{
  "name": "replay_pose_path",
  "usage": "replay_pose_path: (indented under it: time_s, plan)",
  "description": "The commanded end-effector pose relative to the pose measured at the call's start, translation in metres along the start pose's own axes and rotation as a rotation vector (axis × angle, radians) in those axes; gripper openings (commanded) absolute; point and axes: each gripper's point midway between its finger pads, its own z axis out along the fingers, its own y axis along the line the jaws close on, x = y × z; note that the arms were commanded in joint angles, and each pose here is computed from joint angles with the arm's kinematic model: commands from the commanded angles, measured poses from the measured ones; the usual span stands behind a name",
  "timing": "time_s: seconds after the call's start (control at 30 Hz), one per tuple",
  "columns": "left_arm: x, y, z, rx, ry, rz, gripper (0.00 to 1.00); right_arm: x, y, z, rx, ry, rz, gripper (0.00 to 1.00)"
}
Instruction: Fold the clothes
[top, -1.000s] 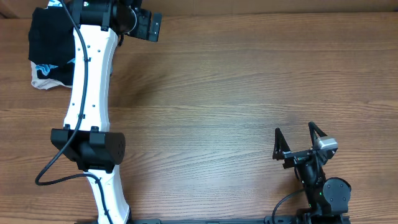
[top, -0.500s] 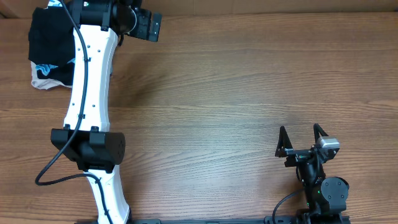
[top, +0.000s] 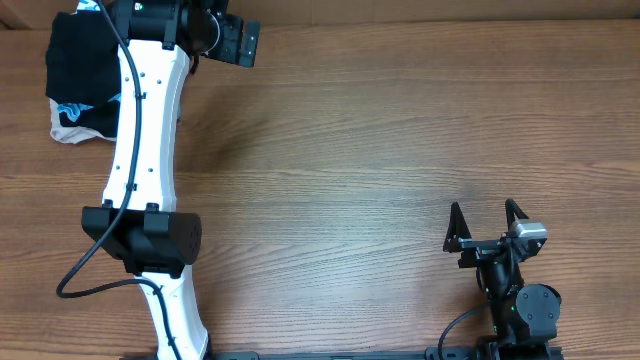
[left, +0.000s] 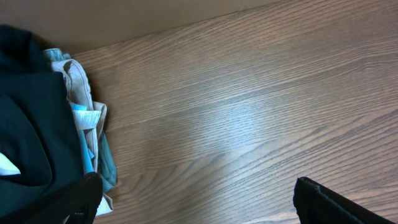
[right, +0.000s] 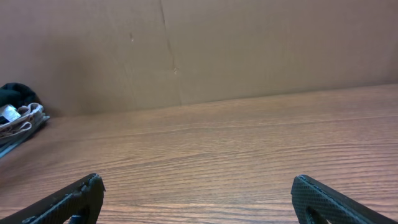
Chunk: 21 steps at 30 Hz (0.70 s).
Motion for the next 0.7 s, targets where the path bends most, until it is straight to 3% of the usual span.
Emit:
replay_pose_path:
  time_s: [0.0,0.67]
  plan:
    - [-0.0093,-0.0022,-0.0181,-0.008,-0.045,-0.013,1.00,0.0014,-0.0005,0.0001,0.003,-0.006,-0.001,1.00]
    - [-0.0081,-0.0023,-0.0141,-0.007,-0.037,-0.014,1.00,0.0014,-0.0005,0.0001,0.003,-0.006,-0.001,1.00]
